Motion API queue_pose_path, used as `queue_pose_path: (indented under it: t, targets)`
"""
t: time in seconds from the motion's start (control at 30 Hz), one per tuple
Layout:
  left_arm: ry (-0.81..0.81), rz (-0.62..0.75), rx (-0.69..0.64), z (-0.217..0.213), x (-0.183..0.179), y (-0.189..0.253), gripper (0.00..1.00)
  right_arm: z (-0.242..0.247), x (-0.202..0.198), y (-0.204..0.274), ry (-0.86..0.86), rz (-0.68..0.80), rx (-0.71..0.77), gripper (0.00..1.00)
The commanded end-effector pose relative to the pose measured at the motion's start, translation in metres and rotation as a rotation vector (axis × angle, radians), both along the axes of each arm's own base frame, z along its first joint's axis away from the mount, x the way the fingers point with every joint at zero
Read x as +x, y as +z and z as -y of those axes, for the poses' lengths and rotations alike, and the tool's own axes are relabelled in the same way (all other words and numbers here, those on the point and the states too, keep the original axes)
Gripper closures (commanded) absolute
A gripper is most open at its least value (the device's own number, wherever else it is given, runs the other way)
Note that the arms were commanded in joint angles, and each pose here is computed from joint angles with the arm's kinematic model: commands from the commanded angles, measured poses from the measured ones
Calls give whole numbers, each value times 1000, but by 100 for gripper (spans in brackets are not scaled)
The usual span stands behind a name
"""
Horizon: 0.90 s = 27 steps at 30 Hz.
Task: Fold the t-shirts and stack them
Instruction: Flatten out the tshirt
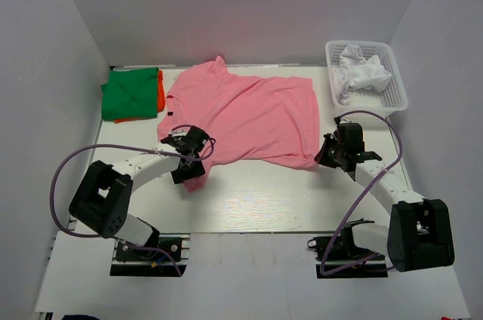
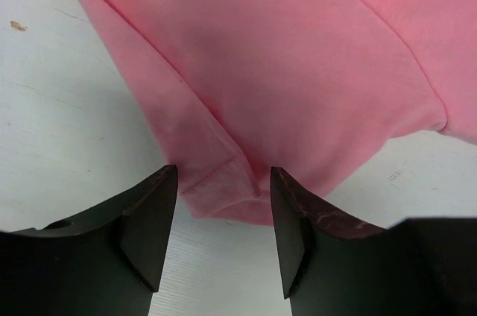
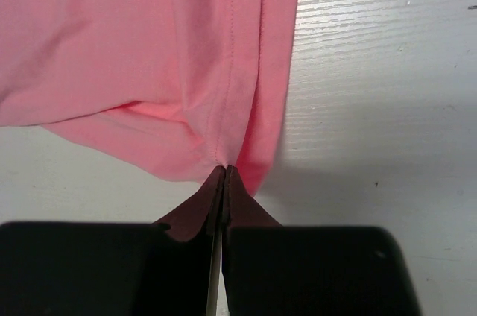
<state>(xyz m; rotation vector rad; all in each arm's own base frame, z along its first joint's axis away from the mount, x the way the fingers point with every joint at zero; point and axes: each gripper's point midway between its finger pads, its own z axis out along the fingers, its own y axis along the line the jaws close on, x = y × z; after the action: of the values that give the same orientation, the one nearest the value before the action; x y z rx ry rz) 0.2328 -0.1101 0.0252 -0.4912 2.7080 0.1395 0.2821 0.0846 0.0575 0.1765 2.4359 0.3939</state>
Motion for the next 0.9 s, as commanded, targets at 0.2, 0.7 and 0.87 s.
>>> queue_pose_path:
  t: [0.2,0.7,0.87]
  targets:
    - [-18,-34,-39,7,-3,-2,40,5,12,9,-14,28,-26,100]
    - [48,8,10,-8,-5,25,100,6,14,13,-25,37,-31,100]
    - [90,176,-16,-19,2,71,100,6,23,36,-31,127,-19,100]
